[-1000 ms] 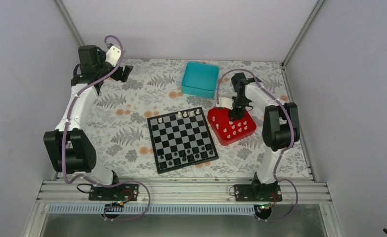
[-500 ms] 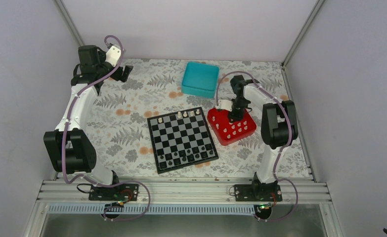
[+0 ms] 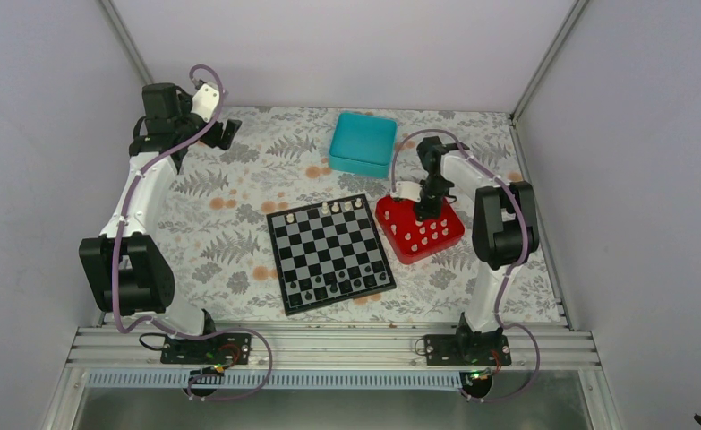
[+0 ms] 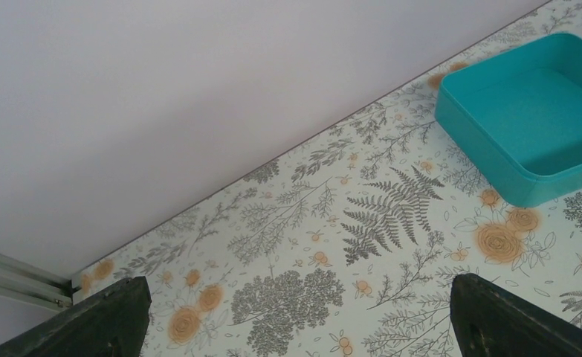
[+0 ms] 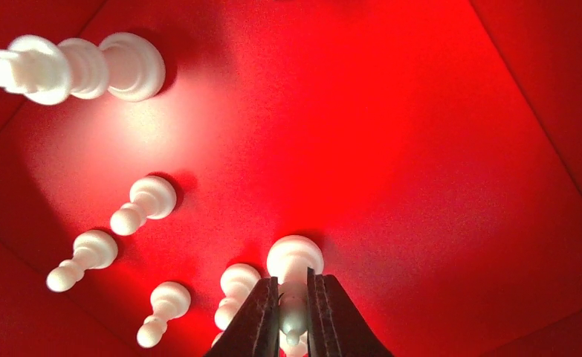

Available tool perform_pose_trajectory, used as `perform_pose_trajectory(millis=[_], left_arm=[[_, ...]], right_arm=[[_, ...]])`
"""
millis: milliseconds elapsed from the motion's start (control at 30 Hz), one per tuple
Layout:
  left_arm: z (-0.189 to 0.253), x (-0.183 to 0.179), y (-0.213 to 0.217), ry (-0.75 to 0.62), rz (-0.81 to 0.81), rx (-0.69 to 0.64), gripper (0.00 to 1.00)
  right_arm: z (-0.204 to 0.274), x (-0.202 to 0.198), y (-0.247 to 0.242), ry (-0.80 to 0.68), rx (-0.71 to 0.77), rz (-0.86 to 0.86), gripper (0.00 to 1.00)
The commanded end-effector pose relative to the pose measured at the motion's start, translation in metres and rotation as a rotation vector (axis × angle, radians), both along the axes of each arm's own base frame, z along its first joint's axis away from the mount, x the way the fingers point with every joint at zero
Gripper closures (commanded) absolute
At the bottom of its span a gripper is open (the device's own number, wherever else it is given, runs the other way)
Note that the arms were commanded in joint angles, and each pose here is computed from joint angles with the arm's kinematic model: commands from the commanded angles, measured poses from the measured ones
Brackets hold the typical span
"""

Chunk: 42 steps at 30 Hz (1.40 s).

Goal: Set up the chess pieces on the board
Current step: Pick up the chess piece from the storage box, then place the chess piece on the chessboard.

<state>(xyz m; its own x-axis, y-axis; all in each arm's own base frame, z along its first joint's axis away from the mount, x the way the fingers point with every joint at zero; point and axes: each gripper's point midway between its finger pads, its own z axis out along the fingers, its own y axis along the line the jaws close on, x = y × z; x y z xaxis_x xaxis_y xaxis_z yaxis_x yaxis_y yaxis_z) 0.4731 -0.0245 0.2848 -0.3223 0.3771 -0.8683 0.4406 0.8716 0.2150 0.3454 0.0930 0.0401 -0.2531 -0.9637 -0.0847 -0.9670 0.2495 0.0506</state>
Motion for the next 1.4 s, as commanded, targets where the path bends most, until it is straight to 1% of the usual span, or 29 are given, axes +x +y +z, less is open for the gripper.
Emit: perform_pose_trajectory(millis=[0, 167, 267, 400, 600, 800, 967, 1100, 1367], left_arm=[[0.009, -0.003, -0.002, -0.029, -0.007, -0.019, 0.00], [0.013, -0.004, -0.002, -0.036, -0.007, -0.020, 0.00], [0.017, -0.004, -0.001, -0.045, -0.006, -0.020, 0.00], [0.020, -0.005, -0.001, -0.053, -0.002, -0.016, 0.00], [0.025, -0.009, -0.001, -0.065, -0.003, -0.018, 0.00], [0.025, -0.012, -0.002, -0.066, -0.010, -0.021, 0.00], [0.029, -0.013, -0.002, -0.076, -0.011, -0.023, 0.00], [0.028, -0.014, -0.002, -0.073, -0.012, -0.022, 0.00], [0.032, -0.017, 0.002, -0.083, 0.000, -0.022, 0.00]], right_arm=[[0.019, 0.000, 0.003, -0.006, -0.014, 0.006, 0.94], [0.056, 0.009, 0.016, -0.066, -0.042, 0.042, 0.94], [0.090, 0.023, 0.036, -0.145, -0.043, 0.088, 0.93], [0.123, 0.034, 0.084, -0.246, -0.025, 0.178, 0.93], [0.135, 0.027, 0.171, -0.332, 0.011, 0.360, 0.92], [0.120, 0.008, 0.252, -0.384, 0.085, 0.528, 0.91], [0.098, -0.017, 0.302, -0.381, 0.131, 0.645, 0.91], [0.076, -0.026, 0.320, -0.354, 0.130, 0.694, 0.91], [0.040, -0.007, 0.324, -0.348, 0.103, 0.673, 0.89]])
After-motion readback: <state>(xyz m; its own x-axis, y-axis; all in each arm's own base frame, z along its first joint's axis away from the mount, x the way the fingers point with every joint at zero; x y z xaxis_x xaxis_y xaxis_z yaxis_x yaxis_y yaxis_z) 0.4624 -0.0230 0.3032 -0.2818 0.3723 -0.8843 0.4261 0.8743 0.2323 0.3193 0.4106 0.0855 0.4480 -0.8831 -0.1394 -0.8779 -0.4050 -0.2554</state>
